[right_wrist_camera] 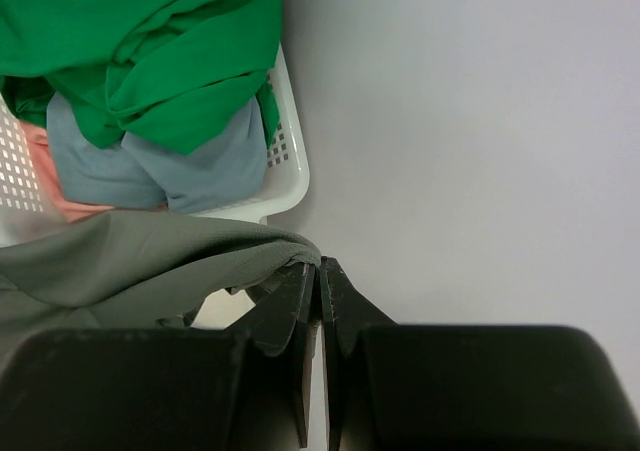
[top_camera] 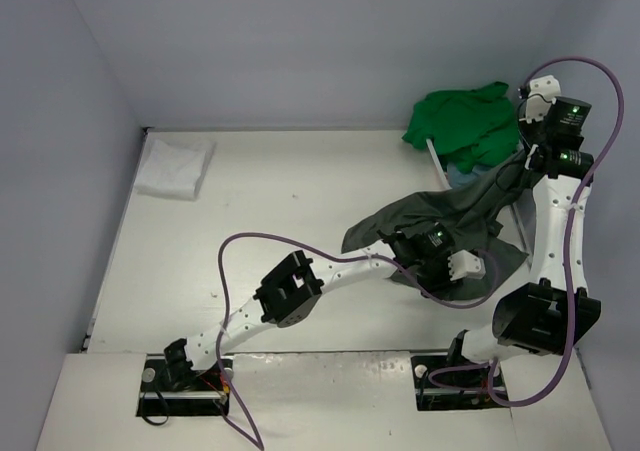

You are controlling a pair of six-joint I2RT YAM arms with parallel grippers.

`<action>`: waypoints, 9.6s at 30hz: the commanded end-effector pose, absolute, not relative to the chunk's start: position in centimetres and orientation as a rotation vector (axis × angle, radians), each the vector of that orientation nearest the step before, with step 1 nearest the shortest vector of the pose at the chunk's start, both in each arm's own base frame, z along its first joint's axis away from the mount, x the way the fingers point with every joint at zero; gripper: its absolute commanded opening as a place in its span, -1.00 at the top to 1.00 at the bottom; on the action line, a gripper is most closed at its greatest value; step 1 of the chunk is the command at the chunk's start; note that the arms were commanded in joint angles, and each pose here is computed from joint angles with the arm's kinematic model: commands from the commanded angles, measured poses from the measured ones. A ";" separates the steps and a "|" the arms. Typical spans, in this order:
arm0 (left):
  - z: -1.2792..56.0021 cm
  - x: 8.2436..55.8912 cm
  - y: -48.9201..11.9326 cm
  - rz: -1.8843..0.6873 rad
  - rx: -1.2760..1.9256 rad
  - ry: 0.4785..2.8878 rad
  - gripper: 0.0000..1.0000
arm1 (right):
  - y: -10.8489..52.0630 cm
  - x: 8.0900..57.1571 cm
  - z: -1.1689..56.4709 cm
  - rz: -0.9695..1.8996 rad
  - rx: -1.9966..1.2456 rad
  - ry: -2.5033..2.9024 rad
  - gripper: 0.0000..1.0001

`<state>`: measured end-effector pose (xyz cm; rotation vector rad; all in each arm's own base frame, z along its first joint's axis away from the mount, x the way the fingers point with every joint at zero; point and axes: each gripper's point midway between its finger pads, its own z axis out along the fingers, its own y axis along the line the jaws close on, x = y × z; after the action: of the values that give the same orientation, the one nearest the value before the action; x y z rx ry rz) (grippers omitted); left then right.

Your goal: Fold and stack the t-shirts

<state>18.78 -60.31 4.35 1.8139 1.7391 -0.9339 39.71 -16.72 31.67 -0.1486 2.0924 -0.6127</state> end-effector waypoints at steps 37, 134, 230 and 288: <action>12.6 33.0 -26.8 -0.426 1.445 2.016 1.00 | -8.0 37.7 29.8 -0.412 -0.403 2.074 1.00; 8.0 27.2 -40.5 -0.374 1.782 1.820 1.00 | -3.3 34.6 22.9 -0.348 -0.502 2.172 1.00; 39.4 37.8 -12.3 -0.150 0.922 1.612 1.00 | 5.4 35.1 26.9 0.045 -0.823 1.710 1.00; 18.7 60.3 -9.8 0.207 0.795 1.929 1.00 | 9.1 64.1 6.3 -0.297 -0.814 1.932 0.77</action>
<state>58.12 -9.61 13.47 0.8339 2.0668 0.1525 61.34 10.05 2.08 -0.8946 2.0342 -0.1699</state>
